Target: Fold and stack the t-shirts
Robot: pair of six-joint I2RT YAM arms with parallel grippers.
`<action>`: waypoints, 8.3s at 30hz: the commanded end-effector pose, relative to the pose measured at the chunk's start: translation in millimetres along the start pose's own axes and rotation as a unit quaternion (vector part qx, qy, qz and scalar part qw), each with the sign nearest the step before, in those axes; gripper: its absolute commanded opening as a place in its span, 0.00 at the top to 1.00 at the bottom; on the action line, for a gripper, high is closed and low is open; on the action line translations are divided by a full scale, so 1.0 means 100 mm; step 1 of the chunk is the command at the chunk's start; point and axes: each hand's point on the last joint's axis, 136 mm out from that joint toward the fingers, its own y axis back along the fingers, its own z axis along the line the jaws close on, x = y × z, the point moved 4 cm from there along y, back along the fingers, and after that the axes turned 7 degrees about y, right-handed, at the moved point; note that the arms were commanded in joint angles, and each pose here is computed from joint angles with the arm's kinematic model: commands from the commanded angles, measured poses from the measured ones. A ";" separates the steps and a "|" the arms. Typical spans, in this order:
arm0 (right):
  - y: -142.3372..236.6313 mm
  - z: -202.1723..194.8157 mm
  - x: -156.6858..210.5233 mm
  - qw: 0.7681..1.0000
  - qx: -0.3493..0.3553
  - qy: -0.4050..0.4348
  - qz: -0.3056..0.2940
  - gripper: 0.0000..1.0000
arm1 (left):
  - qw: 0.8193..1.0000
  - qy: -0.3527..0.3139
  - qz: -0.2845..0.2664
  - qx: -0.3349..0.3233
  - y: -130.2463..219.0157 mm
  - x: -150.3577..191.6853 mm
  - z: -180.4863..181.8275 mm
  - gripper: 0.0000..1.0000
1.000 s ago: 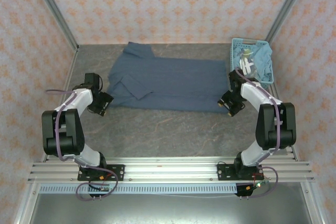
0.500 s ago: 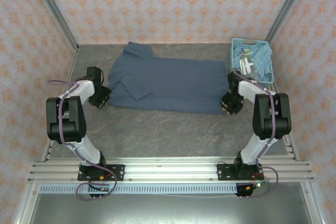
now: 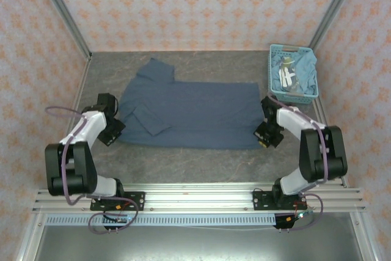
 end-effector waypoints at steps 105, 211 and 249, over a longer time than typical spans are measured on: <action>-0.36 0.15 0.46 0.994 -0.057 -0.015 0.093 0.58 | 0.998 -0.023 0.039 -0.051 -0.41 0.71 -0.28 0.81; 0.20 1.40 -1.65 0.987 0.044 0.016 -0.156 1.00 | 0.978 -0.107 -0.077 0.160 0.76 -0.81 -2.99 1.00; 0.56 0.79 -1.07 0.989 -0.020 0.067 -0.132 1.00 | 0.981 -0.150 -0.071 0.096 1.00 -0.13 -1.09 1.00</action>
